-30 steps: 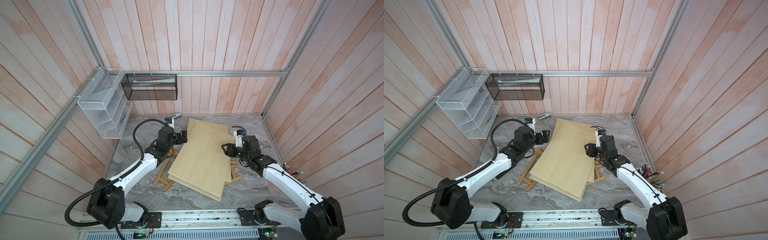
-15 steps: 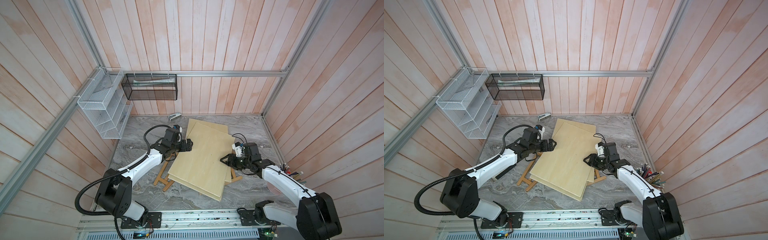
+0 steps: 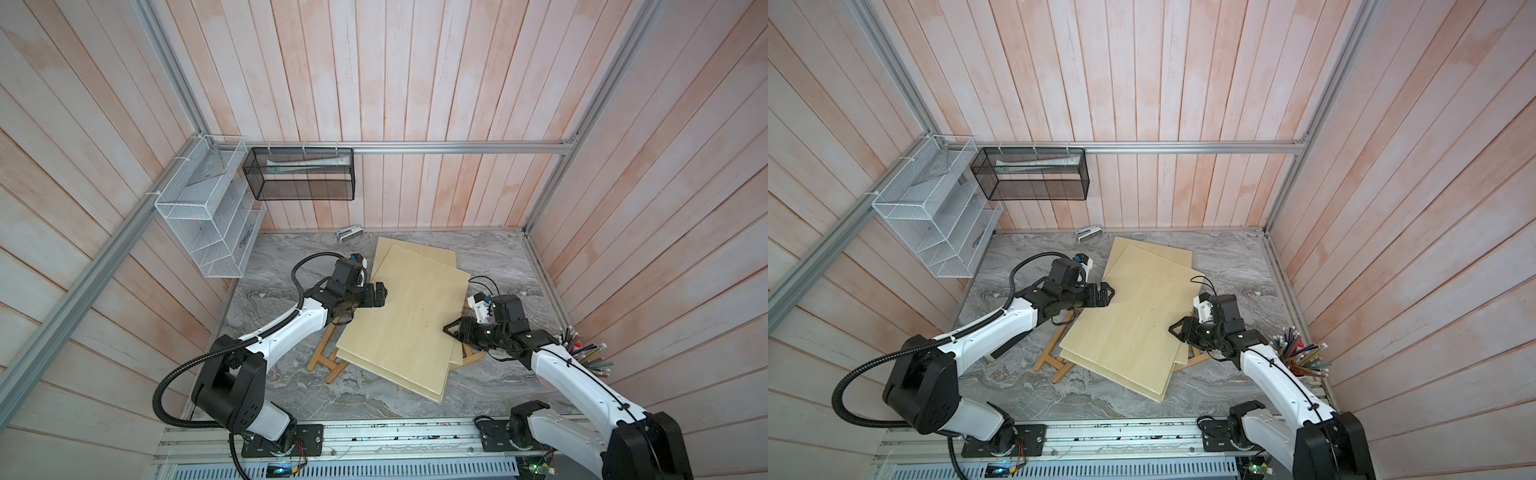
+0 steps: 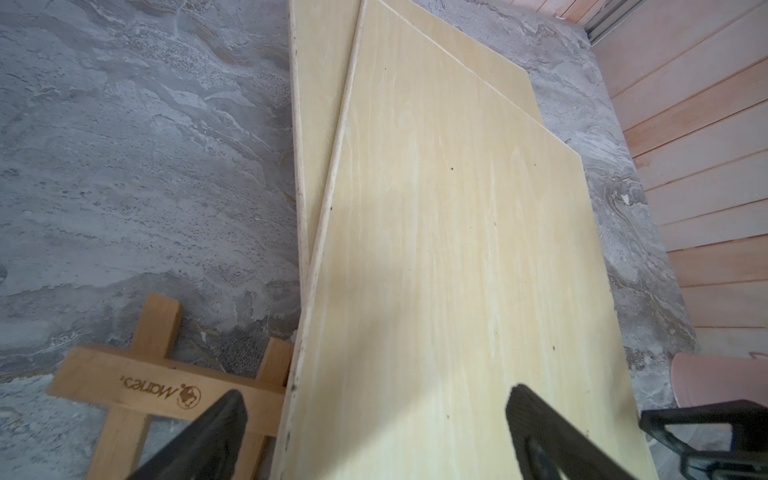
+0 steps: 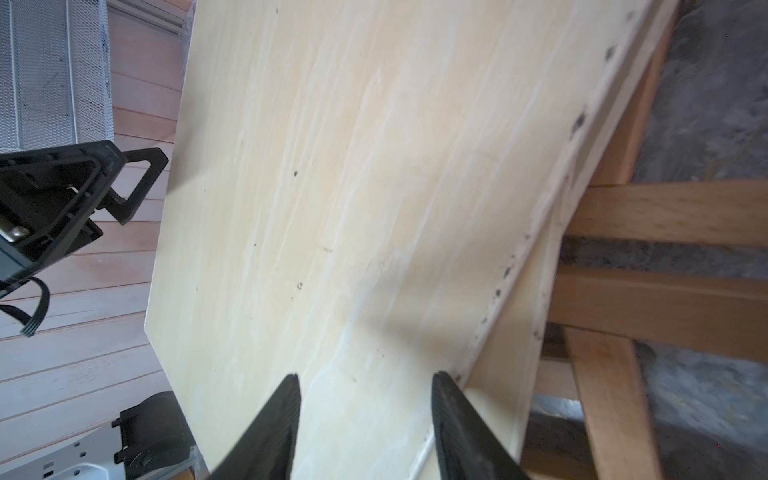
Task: Assemble the easel
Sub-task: Pick up the drawing board.
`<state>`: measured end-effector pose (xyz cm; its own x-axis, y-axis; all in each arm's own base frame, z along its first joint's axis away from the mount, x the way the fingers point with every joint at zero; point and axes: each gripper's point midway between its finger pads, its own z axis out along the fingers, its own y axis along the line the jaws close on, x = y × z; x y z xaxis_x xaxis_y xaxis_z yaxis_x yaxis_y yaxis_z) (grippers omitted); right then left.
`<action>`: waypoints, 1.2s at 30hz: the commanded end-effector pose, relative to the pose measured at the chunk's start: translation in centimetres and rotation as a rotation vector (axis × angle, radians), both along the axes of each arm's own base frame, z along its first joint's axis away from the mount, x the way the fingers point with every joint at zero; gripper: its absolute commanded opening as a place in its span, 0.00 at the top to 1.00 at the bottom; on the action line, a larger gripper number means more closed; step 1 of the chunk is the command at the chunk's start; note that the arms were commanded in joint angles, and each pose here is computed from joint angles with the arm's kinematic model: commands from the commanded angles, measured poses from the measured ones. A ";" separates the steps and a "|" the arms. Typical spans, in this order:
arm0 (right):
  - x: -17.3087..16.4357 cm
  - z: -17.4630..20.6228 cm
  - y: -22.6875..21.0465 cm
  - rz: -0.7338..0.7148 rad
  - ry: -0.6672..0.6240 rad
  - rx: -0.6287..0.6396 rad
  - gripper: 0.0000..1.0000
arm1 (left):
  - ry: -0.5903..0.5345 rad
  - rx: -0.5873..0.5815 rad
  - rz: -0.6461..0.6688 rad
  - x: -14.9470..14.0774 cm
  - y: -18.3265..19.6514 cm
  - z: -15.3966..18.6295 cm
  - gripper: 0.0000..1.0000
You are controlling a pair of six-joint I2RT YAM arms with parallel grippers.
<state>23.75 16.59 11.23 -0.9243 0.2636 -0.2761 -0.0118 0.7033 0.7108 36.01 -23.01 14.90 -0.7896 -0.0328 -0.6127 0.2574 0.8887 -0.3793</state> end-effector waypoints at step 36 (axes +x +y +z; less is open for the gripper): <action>5.4 -3.8 -1.9 -0.018 0.081 -0.042 0.42 | 0.067 0.039 0.050 1.3 0.3 -1.9 0.00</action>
